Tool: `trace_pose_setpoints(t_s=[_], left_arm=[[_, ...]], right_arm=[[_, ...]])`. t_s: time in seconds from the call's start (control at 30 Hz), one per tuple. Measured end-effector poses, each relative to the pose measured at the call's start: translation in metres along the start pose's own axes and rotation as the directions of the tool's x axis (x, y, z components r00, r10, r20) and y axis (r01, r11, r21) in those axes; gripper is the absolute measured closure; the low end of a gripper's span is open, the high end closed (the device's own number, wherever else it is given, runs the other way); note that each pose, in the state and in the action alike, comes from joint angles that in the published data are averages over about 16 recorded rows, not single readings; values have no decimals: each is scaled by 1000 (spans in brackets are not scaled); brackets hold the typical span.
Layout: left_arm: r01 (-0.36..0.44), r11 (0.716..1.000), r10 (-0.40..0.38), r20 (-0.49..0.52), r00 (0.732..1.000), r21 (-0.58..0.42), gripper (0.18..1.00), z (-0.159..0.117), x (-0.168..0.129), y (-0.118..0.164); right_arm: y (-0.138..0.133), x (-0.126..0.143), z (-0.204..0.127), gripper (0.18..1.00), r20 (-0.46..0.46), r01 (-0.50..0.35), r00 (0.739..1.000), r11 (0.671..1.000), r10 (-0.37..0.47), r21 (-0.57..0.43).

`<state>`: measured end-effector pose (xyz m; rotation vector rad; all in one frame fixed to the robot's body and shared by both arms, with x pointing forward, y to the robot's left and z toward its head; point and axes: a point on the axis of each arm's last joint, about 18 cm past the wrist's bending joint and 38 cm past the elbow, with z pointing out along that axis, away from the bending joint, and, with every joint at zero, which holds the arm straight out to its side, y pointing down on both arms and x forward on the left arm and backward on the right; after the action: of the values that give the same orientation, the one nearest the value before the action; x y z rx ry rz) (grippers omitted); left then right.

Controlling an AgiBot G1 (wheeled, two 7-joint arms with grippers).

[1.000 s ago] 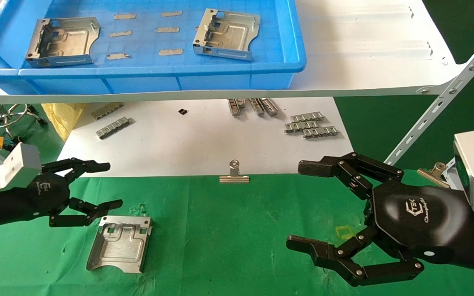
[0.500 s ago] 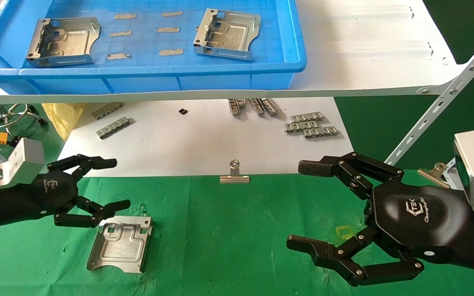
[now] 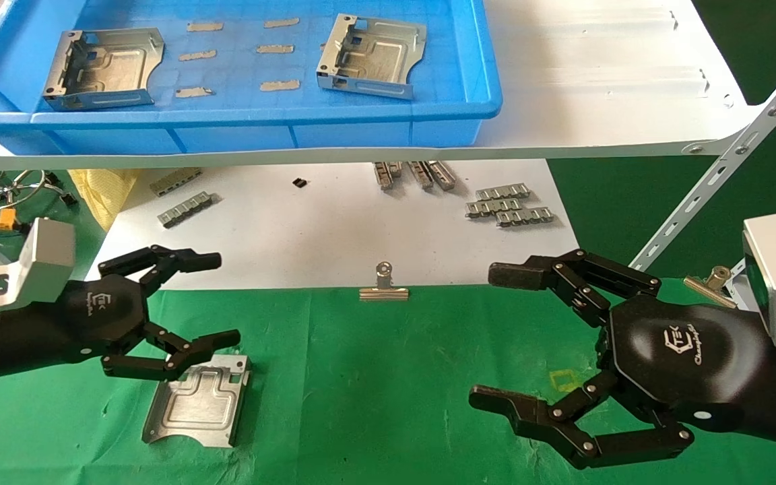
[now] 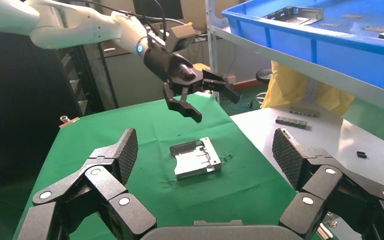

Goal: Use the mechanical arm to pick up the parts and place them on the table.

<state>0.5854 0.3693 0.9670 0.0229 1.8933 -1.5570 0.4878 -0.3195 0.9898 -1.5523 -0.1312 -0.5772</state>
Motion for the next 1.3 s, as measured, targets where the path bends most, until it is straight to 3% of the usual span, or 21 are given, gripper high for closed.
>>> trace_pose_setpoints(t_s=[0.67, 1.3], left_arm=[[24, 992, -10, -116, 993, 123, 184, 9, 46, -46], [36, 984, 5, -227, 974, 175, 184, 6, 97, -86]], right_arm=[[0, 0, 0, 178, 0, 0, 1000, 1000, 0, 0], [0, 0, 0, 178, 0, 0, 1000, 1000, 0, 0]])
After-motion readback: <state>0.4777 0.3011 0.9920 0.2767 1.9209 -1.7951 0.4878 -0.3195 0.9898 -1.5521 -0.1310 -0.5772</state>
